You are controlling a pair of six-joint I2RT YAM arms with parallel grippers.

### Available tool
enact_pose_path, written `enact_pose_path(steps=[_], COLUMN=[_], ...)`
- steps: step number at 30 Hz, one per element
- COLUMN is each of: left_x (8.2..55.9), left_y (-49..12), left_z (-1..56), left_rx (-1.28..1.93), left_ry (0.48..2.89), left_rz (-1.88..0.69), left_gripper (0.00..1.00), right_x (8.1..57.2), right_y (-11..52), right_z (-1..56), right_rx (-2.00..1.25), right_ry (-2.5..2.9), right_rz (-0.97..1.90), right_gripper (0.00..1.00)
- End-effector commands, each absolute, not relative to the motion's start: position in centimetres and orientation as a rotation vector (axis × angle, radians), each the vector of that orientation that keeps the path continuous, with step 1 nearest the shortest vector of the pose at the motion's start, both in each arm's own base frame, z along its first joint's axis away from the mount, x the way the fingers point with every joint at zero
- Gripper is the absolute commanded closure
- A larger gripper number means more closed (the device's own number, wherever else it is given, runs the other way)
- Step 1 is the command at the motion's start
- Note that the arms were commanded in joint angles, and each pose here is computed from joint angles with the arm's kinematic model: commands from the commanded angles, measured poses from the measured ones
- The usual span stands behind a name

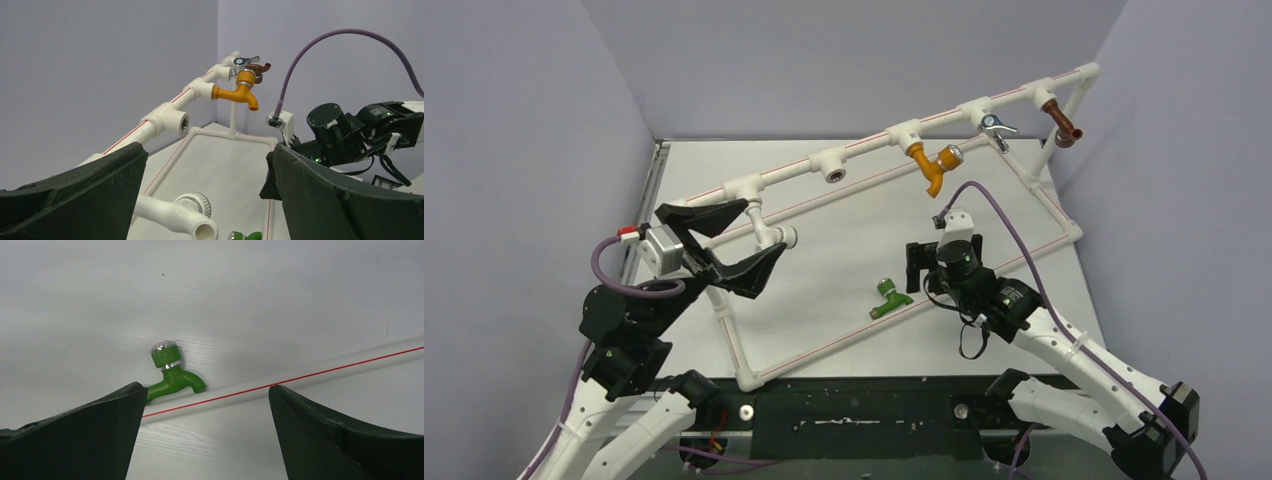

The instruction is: Install the water faucets

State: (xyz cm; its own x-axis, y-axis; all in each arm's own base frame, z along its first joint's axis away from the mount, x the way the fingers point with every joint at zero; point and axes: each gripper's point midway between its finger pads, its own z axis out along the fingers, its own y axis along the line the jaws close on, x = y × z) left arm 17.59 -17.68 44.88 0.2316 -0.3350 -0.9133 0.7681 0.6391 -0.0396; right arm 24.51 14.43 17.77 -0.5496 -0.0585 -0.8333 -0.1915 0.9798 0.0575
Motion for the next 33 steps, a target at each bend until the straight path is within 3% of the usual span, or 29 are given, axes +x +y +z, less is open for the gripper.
enact_pose_path(steps=[1, 33], left_x=[16.7, 16.5], left_y=[-17.4, -17.1], left_z=[46.2, 45.6], left_rx=[0.471, 0.463], left_ry=[1.022, 1.016], left_rz=[-0.814, -0.807], left_gripper=[0.03, 0.03], right_x=[24.4, 27.9], right_y=[16.7, 23.4], right_z=[16.5, 6.0], right_rx=[-0.256, -0.469], right_ry=[2.183, 2.253], right_rz=[0.256, 0.388], right_gripper=[0.02, 0.35])
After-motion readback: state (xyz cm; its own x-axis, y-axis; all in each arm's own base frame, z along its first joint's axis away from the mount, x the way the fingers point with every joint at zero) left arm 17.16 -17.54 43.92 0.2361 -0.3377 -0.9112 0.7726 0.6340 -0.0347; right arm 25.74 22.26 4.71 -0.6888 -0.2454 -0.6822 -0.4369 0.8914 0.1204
